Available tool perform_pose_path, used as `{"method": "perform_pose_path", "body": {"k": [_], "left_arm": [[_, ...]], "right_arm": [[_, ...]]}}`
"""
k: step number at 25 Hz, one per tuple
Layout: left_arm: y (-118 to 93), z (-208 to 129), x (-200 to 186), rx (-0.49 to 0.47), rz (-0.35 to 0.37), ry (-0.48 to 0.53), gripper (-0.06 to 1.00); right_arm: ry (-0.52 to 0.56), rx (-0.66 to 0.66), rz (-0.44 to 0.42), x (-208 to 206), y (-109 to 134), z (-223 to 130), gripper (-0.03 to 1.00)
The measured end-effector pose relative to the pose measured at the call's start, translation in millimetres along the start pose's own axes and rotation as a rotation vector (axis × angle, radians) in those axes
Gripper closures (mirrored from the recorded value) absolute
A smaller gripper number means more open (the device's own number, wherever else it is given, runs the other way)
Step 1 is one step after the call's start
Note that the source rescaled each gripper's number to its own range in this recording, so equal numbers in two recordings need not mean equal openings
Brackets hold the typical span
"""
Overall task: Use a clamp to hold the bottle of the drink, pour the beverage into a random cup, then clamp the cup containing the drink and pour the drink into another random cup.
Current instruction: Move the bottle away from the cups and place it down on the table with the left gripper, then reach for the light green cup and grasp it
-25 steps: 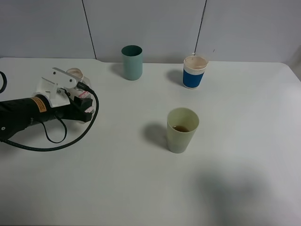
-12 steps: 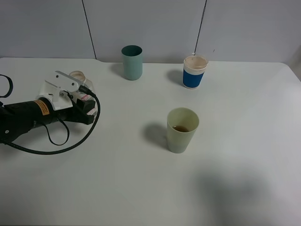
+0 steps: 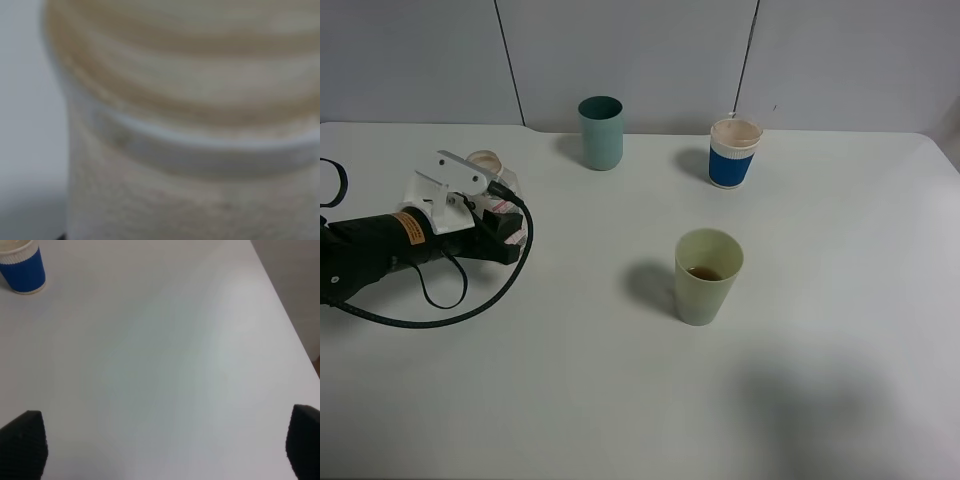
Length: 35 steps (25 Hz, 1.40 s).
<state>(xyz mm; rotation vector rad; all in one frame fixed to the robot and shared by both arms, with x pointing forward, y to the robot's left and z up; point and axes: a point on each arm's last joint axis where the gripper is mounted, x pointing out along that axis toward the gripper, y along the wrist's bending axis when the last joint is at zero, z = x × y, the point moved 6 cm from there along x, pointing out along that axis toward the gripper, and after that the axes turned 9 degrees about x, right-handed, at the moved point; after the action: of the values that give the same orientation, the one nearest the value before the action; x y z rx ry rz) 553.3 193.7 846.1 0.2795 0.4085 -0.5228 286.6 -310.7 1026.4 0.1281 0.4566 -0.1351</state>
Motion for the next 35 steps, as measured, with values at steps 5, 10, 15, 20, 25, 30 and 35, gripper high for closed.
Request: {"method": "perform_pose_path", "body": {"k": [5, 10, 15, 20, 25, 30, 35], "left_arm": [[-0.2, 0.0, 0.0, 0.000, -0.002, 0.000, 0.91], [-0.7, -1.6, 0.1, 0.001, -0.005, 0.009, 0.49], [-1.2, -2.7, 0.3, 0.001, -0.007, 0.014, -0.02], [-1.2, -2.7, 0.3, -0.010, -0.007, 0.014, -0.05], [-1.9, -2.7, -4.3, -0.060, -0.007, 0.025, -0.05], [0.5, 8.6, -32.3, -0.095, 0.043, -0.010, -0.05], [7.7, 10.4, -66.1, -0.163, 0.139, 0.000, -0.05]], "right_arm": [[0.000, 0.000, 0.000, 0.0, 0.0, 0.0, 0.11], [0.000, 0.000, 0.000, 0.0, 0.0, 0.0, 0.11], [0.000, 0.000, 0.000, 0.0, 0.0, 0.0, 0.11], [0.000, 0.000, 0.000, 0.0, 0.0, 0.0, 0.11], [0.000, 0.000, 0.000, 0.0, 0.0, 0.0, 0.11], [0.000, 0.000, 0.000, 0.0, 0.0, 0.0, 0.11], [0.000, 0.000, 0.000, 0.0, 0.0, 0.0, 0.11]]}}
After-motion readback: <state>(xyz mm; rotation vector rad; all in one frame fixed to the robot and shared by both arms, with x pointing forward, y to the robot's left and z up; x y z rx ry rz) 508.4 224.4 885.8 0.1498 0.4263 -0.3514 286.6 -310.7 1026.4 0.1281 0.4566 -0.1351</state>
